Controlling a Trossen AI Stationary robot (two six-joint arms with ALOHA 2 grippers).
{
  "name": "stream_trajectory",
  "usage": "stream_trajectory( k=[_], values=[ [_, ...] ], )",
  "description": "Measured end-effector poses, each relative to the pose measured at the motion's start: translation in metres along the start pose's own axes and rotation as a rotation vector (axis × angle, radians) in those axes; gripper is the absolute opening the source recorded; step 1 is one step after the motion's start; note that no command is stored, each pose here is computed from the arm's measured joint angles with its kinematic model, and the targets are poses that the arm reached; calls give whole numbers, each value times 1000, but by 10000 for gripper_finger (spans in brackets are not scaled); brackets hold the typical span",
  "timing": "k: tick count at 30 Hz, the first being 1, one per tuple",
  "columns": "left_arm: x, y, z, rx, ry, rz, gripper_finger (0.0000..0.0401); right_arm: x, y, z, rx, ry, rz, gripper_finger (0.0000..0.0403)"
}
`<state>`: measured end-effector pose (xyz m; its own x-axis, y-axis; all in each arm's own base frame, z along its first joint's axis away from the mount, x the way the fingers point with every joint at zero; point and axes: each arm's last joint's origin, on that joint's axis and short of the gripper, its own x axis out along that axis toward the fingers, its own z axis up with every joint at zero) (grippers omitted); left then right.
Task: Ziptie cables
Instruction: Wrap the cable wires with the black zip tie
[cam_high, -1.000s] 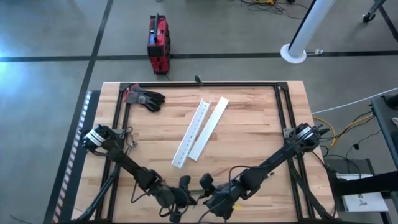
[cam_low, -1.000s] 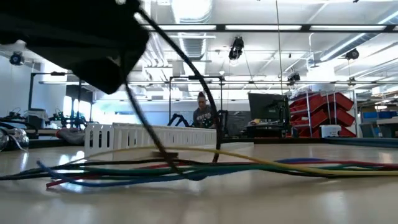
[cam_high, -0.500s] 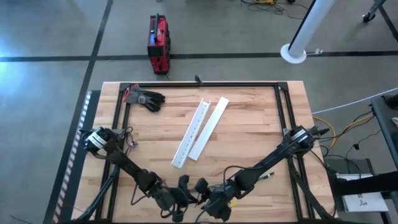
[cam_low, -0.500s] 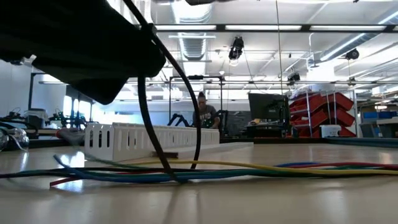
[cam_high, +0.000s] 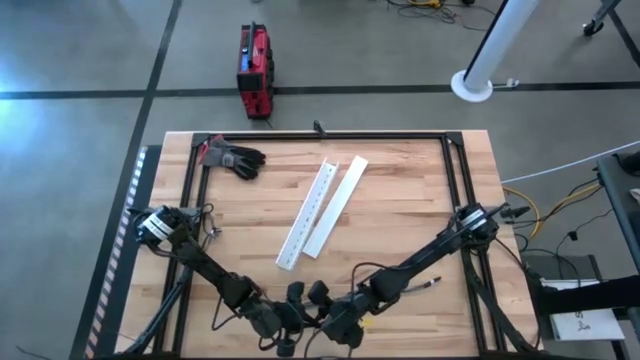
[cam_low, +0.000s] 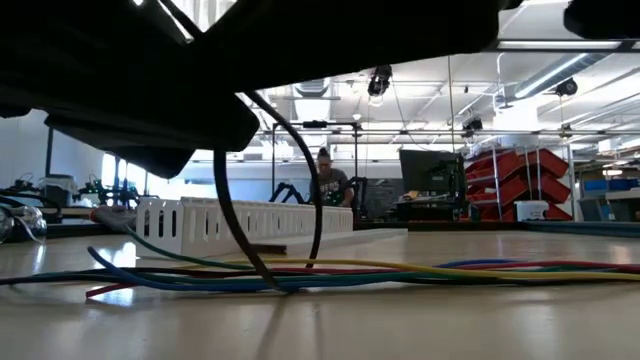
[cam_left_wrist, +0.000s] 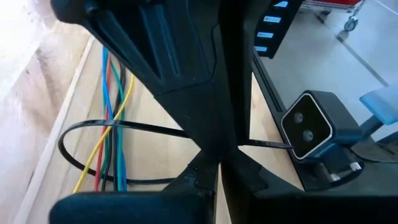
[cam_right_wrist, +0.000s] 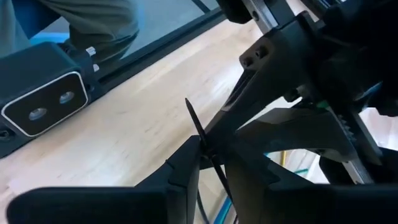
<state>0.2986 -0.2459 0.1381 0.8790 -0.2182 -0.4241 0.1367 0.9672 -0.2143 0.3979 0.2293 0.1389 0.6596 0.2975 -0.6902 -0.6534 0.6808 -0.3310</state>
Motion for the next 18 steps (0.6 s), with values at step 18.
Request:
stream_trajectory(
  k=[18],
  values=[
    [0, 0, 0, -2, -6, 3, 0, 3, 2, -5, -67, 31, 19, 35]
  ],
)
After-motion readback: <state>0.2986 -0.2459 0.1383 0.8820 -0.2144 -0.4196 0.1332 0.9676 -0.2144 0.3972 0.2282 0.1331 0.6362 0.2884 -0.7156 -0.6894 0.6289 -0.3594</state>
